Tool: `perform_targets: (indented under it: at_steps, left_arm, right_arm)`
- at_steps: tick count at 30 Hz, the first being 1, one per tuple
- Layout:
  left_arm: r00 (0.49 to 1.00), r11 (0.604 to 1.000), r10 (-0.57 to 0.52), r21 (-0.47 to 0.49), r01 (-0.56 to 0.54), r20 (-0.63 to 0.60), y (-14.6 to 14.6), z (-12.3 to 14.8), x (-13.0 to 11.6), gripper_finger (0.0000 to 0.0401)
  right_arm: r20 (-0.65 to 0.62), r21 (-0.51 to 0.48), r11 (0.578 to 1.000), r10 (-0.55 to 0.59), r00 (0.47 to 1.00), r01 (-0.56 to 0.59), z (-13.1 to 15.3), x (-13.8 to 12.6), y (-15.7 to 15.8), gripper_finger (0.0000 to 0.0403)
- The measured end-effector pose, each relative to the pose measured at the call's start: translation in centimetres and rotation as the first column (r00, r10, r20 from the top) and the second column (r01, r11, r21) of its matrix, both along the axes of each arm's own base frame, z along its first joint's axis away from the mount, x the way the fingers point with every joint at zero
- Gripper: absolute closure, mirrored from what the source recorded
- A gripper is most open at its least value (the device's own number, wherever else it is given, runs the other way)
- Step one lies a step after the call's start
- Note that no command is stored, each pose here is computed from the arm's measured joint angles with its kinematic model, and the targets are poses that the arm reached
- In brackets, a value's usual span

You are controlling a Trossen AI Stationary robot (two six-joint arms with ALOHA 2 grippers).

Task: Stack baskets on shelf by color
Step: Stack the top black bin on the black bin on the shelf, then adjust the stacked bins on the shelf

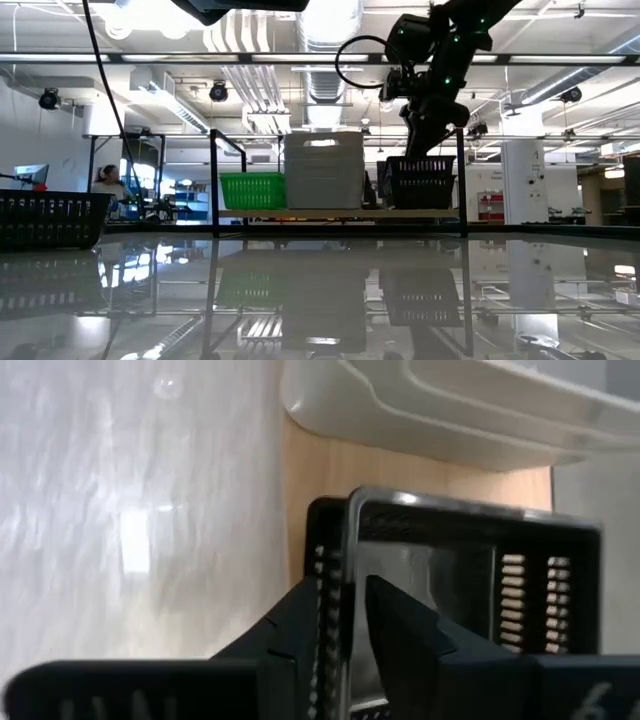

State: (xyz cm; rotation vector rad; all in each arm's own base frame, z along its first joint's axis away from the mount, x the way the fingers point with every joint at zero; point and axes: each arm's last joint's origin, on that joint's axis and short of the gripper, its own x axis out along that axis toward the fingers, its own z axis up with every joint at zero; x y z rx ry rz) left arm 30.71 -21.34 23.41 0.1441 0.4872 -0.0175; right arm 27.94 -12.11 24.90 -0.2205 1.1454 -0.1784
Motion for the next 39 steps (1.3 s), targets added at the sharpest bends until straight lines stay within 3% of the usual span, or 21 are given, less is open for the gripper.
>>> perform_targets:
  at_steps: [12,18,24,30,33,39]
  left_arm:
    - [1.000,1.000,0.000,0.000,0.000,0.000,0.0,0.0,0.0,0.0274]
    - [1.000,1.000,0.000,0.000,0.000,0.000,0.0,0.0,0.0,0.0274]
    - [1.000,1.000,0.000,0.000,0.000,0.000,0.0,0.0,0.0,0.0274]
    - [1.000,1.000,0.000,-0.001,0.000,0.000,0.0,0.0,0.0,0.0274]
    - [1.000,1.000,0.000,-0.001,0.000,0.001,0.0,0.0,0.0,0.0274]
    - [1.000,1.000,0.000,-0.001,0.000,0.002,0.0,0.0,0.0,0.0274]
  right_arm:
    - [0.048,-0.051,0.996,0.069,0.996,-0.067,-1.2,0.5,0.3,0.0262]
    - [0.074,-0.114,0.983,0.156,0.985,-0.147,-1.0,1.3,1.1,0.0233]
    - [0.044,-0.209,0.968,0.153,0.987,-0.141,-1.1,1.6,1.2,0.0229]
    - [0.048,-0.219,0.962,0.176,0.983,-0.162,-0.3,1.9,2.2,0.0229]
    - [0.081,-0.195,0.972,0.151,0.985,-0.133,1.1,2.0,2.9,0.0229]
    - [0.059,-0.069,0.996,-0.060,0.996,0.064,1.3,1.2,2.9,0.0235]
